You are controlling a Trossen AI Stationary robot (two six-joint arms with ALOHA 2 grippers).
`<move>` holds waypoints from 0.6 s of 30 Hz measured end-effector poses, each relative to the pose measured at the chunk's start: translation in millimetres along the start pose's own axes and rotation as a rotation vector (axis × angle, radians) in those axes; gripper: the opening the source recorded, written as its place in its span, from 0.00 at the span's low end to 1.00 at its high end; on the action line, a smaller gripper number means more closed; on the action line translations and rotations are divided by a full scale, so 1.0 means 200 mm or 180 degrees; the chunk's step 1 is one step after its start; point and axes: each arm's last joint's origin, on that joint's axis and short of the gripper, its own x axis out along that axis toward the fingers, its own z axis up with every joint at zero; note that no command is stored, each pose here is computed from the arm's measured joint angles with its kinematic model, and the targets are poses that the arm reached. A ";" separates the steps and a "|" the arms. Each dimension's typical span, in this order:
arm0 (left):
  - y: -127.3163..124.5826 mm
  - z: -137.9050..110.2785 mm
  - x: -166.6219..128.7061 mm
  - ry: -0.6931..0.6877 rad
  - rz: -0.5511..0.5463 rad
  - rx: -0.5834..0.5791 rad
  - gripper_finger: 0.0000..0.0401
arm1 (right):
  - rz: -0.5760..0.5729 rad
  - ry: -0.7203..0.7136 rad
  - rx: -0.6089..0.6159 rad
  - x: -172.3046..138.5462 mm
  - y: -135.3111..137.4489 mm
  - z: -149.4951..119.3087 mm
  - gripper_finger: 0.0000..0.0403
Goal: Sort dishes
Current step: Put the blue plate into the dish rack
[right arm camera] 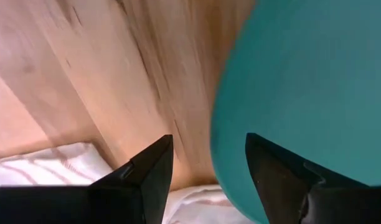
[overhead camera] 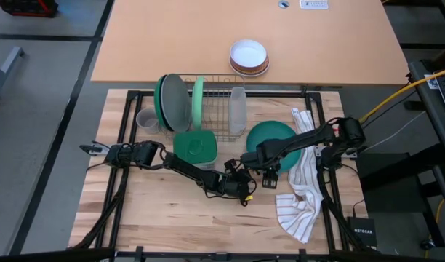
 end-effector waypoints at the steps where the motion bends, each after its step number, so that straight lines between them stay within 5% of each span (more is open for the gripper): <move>1: 0.00 0.00 0.00 0.0000 -0.0001 0.0001 0.00 | -0.0008 0.0016 -0.0016 0.01 0.01 0.00 0.51; 18: -0.02 -0.01 -0.01 -0.0004 -0.0023 0.0009 0.00 | -0.0439 -0.0078 0.0065 0.14 0.03 0.09 0.49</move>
